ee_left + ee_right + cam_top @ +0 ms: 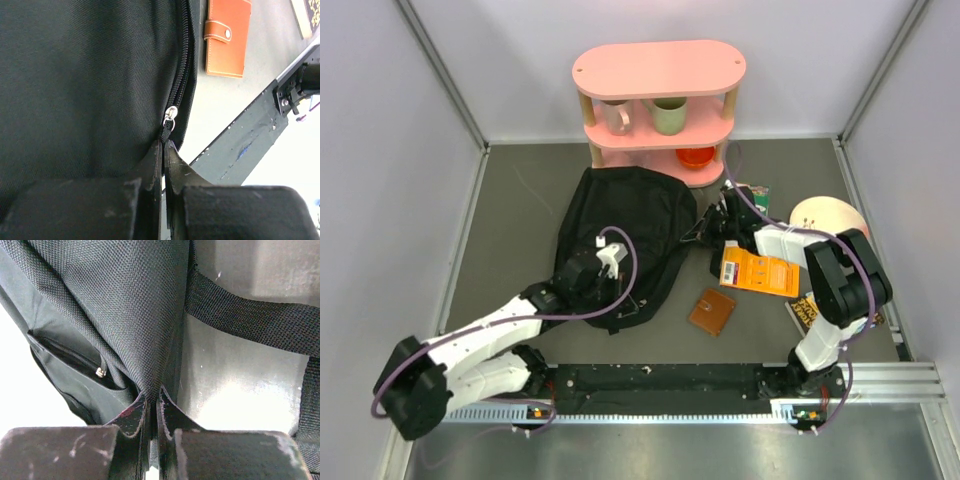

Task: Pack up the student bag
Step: Unzip the student bag at the center of the board.

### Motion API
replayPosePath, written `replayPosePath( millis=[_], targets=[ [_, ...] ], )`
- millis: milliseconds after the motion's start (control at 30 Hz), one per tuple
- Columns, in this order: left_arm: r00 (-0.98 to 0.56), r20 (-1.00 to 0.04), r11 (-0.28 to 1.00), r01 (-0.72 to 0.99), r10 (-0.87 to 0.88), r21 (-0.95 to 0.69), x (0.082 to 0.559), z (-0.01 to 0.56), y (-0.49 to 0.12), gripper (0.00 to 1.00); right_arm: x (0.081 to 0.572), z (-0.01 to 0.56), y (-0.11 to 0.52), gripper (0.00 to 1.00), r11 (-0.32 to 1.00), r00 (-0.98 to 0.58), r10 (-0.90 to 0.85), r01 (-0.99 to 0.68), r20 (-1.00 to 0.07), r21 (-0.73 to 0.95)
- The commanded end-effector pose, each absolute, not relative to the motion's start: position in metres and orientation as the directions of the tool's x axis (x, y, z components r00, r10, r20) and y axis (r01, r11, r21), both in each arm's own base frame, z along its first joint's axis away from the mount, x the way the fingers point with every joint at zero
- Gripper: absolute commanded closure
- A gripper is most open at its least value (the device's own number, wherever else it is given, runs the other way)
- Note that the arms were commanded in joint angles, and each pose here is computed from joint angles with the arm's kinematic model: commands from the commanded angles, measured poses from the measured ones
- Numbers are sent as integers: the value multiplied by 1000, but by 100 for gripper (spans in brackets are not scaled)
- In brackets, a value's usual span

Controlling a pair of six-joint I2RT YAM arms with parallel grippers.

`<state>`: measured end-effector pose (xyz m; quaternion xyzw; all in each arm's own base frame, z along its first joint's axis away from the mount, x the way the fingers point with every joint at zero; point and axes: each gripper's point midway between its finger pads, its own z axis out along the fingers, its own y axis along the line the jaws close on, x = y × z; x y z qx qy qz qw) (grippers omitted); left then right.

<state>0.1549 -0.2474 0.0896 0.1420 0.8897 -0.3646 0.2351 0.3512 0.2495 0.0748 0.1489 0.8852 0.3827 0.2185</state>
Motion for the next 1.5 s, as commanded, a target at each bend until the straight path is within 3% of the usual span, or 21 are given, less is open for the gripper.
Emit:
replayPosePath(
  millis=[0,100,133,200,300,667,1167,1367,1467],
  targets=[
    [-880,-471,780,335,59,-529,137,77,-215,100,394,121,257,100,613,-811,435,-52,-392,789],
    [-865,-501,772,341,34,-537,140,87,-215,100,382,130,253,60,623,-815,406,-85,-414,778],
    [-863,-504,765,340,23,-547,141,90,-217,100,371,122,246,31,647,-824,394,-67,-408,759],
    [-857,-515,753,345,9,-561,145,97,-223,100,363,136,234,19,677,-794,399,-82,-458,731],
    [-852,-524,744,347,-4,-571,150,104,-228,100,339,145,218,16,700,-781,413,-57,-469,712],
    [-807,-590,705,416,-4,-574,159,135,-240,100,225,136,277,18,528,-891,393,15,-228,849],
    [-803,-596,688,443,19,-575,156,139,-246,100,218,133,340,25,429,-929,361,85,-85,900],
    [-797,-604,682,452,17,-576,155,143,-246,100,221,126,350,51,421,-937,343,99,-57,902],
    [-793,-609,679,453,12,-577,155,146,-247,100,223,125,349,94,438,-938,338,79,-82,896]
  ],
)
